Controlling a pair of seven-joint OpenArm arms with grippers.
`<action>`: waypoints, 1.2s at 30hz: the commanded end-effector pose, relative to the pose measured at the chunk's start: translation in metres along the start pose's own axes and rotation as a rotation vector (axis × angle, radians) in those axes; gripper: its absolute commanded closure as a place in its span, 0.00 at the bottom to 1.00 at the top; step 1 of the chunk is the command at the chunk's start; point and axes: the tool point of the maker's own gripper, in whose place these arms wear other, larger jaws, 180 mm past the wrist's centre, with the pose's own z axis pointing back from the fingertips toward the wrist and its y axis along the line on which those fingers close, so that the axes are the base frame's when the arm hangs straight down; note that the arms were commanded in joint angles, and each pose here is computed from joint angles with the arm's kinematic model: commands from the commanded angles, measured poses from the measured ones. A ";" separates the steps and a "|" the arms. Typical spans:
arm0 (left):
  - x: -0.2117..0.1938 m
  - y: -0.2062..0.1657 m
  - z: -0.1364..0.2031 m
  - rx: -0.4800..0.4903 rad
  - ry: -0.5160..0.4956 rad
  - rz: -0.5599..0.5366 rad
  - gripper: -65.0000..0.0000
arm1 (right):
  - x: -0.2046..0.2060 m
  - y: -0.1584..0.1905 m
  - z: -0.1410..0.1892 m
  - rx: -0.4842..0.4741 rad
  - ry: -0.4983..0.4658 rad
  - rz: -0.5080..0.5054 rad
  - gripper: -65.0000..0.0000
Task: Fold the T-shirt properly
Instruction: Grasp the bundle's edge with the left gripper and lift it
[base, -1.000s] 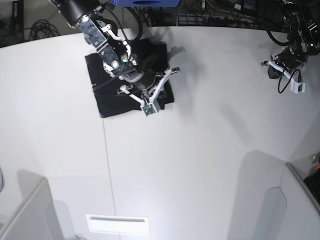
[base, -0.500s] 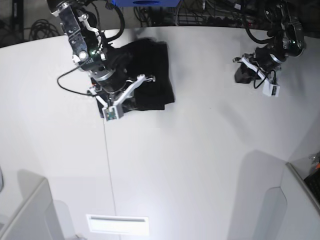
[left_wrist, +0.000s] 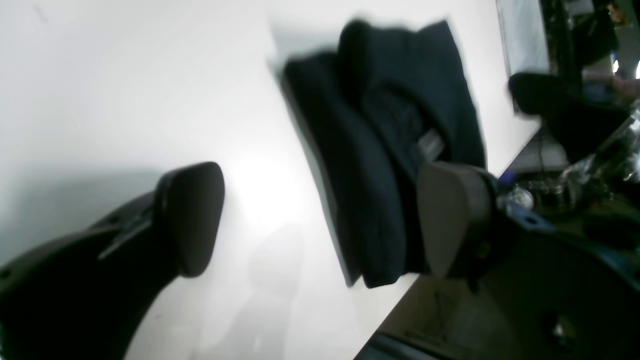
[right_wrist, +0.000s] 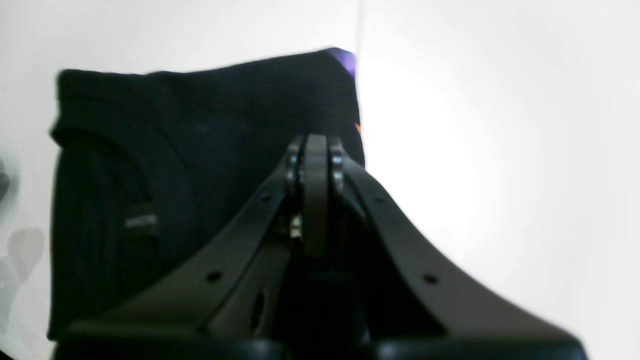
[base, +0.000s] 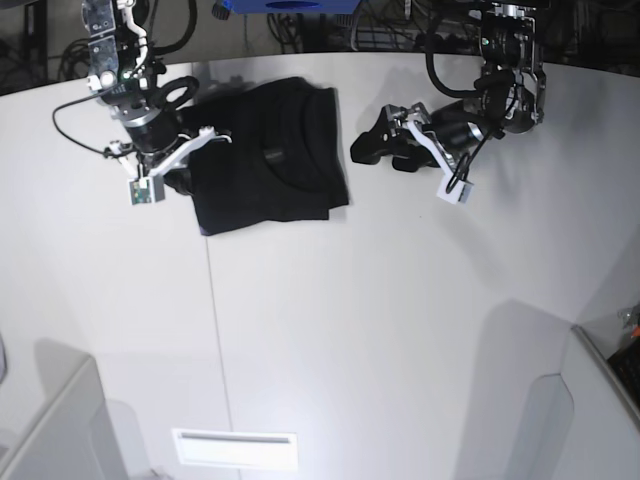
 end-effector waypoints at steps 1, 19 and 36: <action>0.009 -0.007 -0.003 -0.033 -0.022 -0.013 0.10 | 0.010 -0.004 0.004 -0.006 -0.041 0.007 1.00; -0.042 -0.009 -0.071 -0.001 0.204 -0.063 0.24 | 0.010 -0.007 0.005 -0.025 -0.048 -0.031 1.00; -0.038 0.007 -0.079 0.034 0.242 -0.067 1.00 | 0.018 -0.045 0.012 -0.126 -0.075 -0.050 1.00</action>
